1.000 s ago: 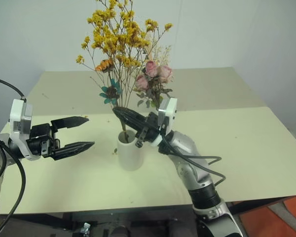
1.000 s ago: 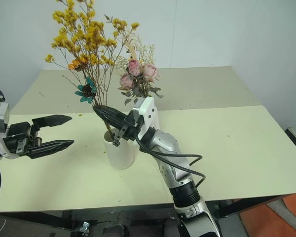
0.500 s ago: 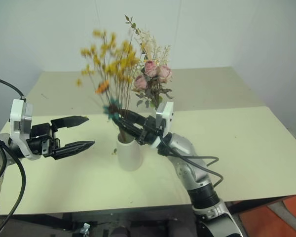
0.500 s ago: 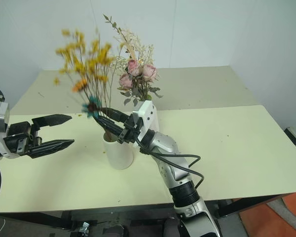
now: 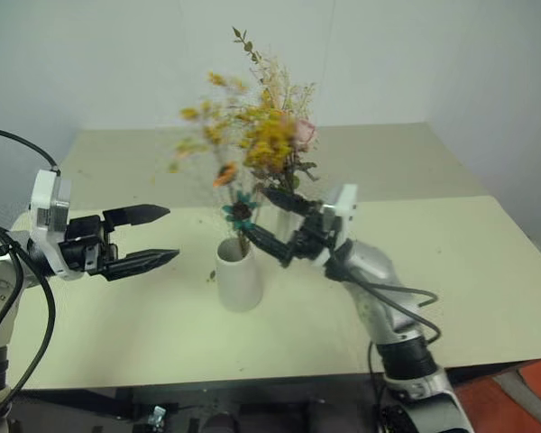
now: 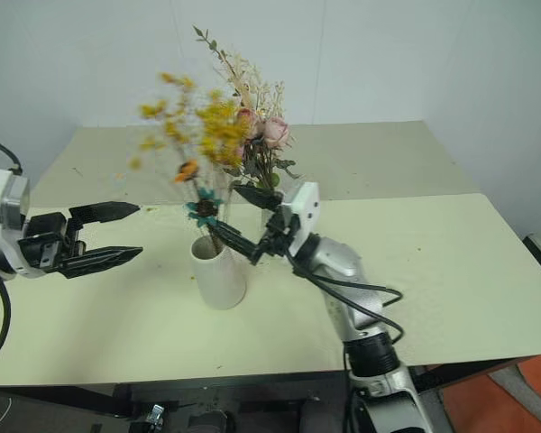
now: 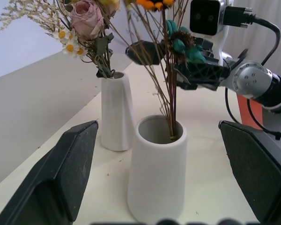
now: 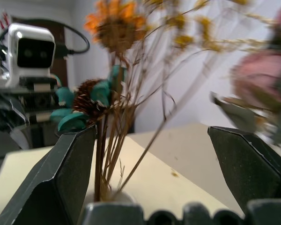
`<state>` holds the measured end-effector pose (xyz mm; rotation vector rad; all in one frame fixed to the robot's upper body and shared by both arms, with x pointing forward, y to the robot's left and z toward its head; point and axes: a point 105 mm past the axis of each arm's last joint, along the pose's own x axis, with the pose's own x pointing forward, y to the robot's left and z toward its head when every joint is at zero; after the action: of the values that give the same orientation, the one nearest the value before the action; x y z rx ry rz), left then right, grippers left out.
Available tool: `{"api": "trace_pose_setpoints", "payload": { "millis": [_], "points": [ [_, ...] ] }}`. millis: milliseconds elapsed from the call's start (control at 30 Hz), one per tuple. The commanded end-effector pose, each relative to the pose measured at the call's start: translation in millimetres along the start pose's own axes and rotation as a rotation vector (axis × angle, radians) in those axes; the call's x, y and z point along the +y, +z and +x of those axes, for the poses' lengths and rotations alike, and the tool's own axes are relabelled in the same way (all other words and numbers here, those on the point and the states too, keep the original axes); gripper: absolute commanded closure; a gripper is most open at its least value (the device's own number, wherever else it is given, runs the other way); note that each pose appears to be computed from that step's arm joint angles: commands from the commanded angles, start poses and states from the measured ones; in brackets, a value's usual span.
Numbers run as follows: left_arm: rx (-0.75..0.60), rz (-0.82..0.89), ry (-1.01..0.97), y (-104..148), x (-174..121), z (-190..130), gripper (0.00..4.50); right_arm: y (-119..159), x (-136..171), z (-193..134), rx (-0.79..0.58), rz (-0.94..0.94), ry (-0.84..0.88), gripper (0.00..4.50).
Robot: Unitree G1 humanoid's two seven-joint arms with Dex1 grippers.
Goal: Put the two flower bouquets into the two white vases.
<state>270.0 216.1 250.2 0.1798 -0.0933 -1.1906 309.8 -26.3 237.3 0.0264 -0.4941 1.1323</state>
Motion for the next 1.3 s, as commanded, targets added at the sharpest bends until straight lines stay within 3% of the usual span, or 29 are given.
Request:
{"api": "trace_pose_setpoints", "payload": {
  "millis": [33, 400, 600, 1000, 1300],
  "points": [
    [-0.019, 0.042, -0.025, 6.4, 1.4, 4.1, 0.00, 18.2, 3.3, -1.6, -0.034, -0.033, 0.026, 0.03],
    [-0.025, 0.044, -0.040, 4.9, 4.9, 7.5, 0.00, 14.6, 14.1, 18.2, 0.019, -0.089, 0.088, 0.03],
    [-0.021, 0.049, -0.027, 5.9, 3.0, 4.7, 0.00, 1.4, 12.4, 18.8, 0.126, -0.140, 0.145, 0.03],
    [-0.011, 0.035, 0.004, 4.0, -2.2, -2.3, 0.00, 16.7, -14.3, -44.1, 0.267, -0.186, 0.177, 0.03],
    [-0.011, 0.026, 0.032, -0.7, -4.8, -4.2, 0.00, 21.6, -47.1, -110.8, 0.435, -0.205, 0.041, 0.03]
  ]
}}
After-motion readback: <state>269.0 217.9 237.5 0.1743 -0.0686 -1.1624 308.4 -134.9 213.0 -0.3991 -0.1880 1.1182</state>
